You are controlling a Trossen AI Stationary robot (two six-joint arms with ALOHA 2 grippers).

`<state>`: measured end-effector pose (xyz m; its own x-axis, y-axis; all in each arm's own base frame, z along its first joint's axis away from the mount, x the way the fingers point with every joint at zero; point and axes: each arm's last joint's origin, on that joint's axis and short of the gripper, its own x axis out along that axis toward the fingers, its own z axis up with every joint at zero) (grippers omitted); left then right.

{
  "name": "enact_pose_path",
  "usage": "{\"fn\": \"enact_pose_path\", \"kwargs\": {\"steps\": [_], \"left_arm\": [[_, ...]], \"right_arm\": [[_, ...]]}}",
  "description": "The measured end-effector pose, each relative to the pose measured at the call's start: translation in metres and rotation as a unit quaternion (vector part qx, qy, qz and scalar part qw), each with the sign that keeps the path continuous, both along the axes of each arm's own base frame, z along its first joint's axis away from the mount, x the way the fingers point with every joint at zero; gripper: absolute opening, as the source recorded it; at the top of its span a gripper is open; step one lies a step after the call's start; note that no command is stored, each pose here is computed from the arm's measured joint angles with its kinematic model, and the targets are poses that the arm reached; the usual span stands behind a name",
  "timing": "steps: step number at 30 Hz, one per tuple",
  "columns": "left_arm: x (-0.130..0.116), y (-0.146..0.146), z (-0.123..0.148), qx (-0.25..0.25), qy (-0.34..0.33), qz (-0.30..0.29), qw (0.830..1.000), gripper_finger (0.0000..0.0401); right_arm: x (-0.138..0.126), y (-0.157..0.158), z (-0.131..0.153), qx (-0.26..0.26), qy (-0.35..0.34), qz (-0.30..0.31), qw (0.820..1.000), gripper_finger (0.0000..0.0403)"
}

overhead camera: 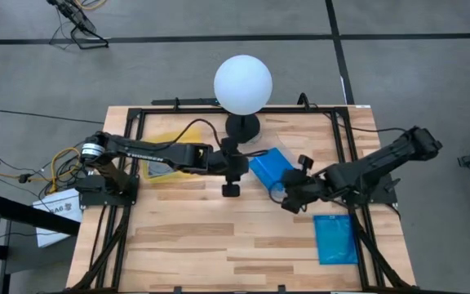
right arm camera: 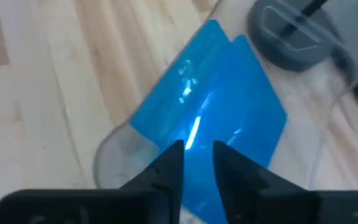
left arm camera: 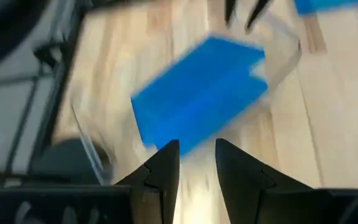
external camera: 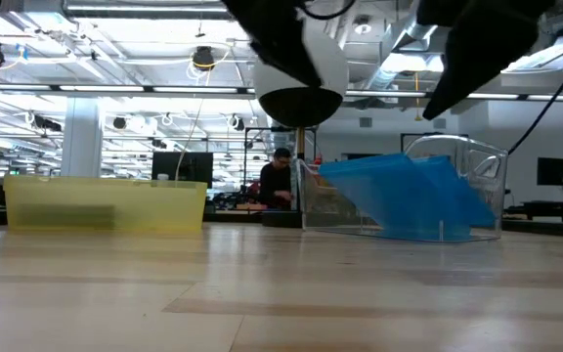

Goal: Pick & place jewel cases by type
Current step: Put the left blue CD case into the transparent bin

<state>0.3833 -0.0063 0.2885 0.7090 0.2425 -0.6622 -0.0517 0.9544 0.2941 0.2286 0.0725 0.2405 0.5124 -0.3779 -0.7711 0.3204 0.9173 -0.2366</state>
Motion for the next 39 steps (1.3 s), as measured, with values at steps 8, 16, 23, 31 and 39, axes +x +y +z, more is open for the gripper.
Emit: {"fn": "enact_pose_path", "kwargs": {"steps": [8, 16, 23, 31, 39], "left_arm": [[-0.03, -0.006, 0.021, -0.085, 0.029, -0.014, 0.996, 0.0097], [-0.068, -0.018, 0.027, -0.121, -0.007, 0.022, 0.992, 0.0097], [-0.096, -0.033, 0.015, -0.127, -0.025, 0.064, 0.989, 0.0097], [-0.109, -0.048, 0.021, -0.118, -0.039, 0.062, 0.99, 0.0097], [-0.113, -0.053, 0.025, -0.121, -0.049, 0.056, 0.99, 0.0097]], "right_arm": [[0.014, -0.007, 0.008, 0.126, 0.021, -0.017, 0.992, 0.0132], [0.018, -0.017, 0.013, 0.17, 0.015, -0.046, 0.984, 0.0135], [0.034, -0.016, -0.014, 0.186, 0.075, -0.057, 0.978, 0.0117], [0.05, -0.013, -0.027, 0.141, 0.142, -0.074, 0.977, 0.0123], [0.067, -0.011, -0.036, 0.084, 0.207, -0.09, 0.971, 0.0123]]}}
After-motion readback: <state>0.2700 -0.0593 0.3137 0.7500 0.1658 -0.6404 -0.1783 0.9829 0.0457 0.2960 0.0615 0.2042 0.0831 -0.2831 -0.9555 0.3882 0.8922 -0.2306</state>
